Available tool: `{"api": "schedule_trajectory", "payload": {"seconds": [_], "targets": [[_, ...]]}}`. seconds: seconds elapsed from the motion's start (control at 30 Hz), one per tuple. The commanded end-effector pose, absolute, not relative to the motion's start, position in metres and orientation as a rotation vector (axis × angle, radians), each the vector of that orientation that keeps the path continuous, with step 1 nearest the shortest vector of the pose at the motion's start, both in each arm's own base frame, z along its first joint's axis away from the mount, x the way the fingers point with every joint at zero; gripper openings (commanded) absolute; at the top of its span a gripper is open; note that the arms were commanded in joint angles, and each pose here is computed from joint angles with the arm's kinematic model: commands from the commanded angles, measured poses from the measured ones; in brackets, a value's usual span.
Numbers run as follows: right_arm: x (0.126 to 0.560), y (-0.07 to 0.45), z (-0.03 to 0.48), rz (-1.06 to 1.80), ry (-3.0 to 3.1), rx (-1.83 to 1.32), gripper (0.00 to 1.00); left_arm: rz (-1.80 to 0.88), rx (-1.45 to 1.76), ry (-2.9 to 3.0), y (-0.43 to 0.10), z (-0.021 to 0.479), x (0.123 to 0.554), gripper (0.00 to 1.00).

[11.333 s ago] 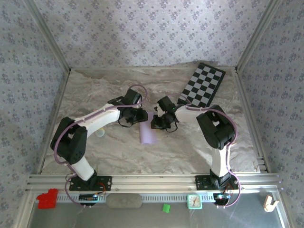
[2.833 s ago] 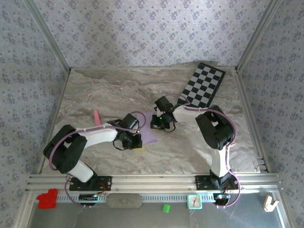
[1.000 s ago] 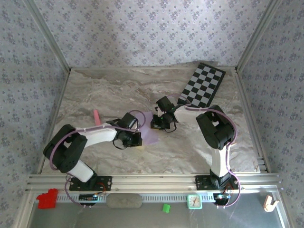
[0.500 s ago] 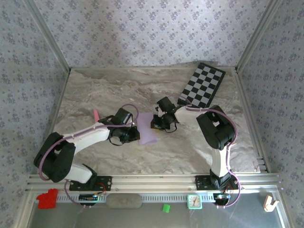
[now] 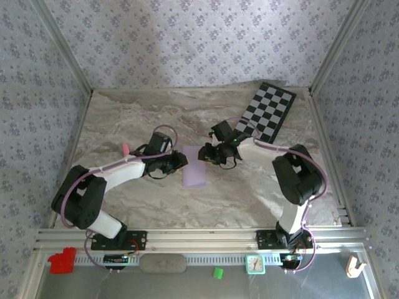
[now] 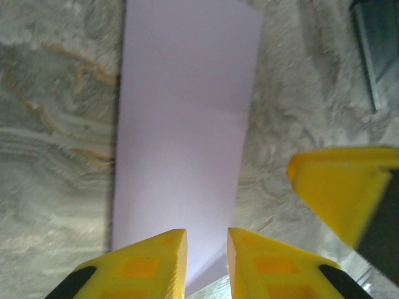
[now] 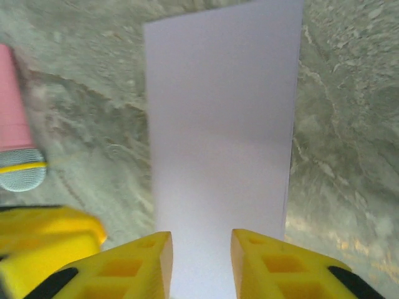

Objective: Fold a paper plane with a square sheet of paper (pick it up from the middle)
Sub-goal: First fold the square sheet of paper in half at the center of the table, then fold the triangle a second time at the center of the table.

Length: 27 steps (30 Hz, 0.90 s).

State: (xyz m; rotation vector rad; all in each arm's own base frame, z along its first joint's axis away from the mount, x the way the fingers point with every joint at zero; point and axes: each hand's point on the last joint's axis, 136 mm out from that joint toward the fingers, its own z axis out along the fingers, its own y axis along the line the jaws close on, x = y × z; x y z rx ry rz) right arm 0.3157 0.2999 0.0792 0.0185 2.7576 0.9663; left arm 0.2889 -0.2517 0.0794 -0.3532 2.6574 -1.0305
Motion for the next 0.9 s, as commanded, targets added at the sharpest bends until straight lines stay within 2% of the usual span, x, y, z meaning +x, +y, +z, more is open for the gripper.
{"api": "schedule_trajectory", "payload": {"seconds": [0.0,0.27,0.5,0.87], "targets": [[0.307,0.279,0.082,0.909,2.747,0.084,0.37,-1.141,-0.357,2.589,-0.266,0.087,0.302,0.27],[0.299,0.243,0.072,0.825,2.744,0.230,0.45,-1.129,-0.316,2.657,-0.279,0.067,0.314,0.27],[0.299,0.238,0.067,0.831,2.740,0.288,0.47,-0.944,-0.398,2.716,-0.259,0.039,0.323,0.26],[0.283,0.243,0.064,0.890,2.762,0.332,0.46,-0.798,-0.587,2.744,-0.233,0.008,0.322,0.24]]}}
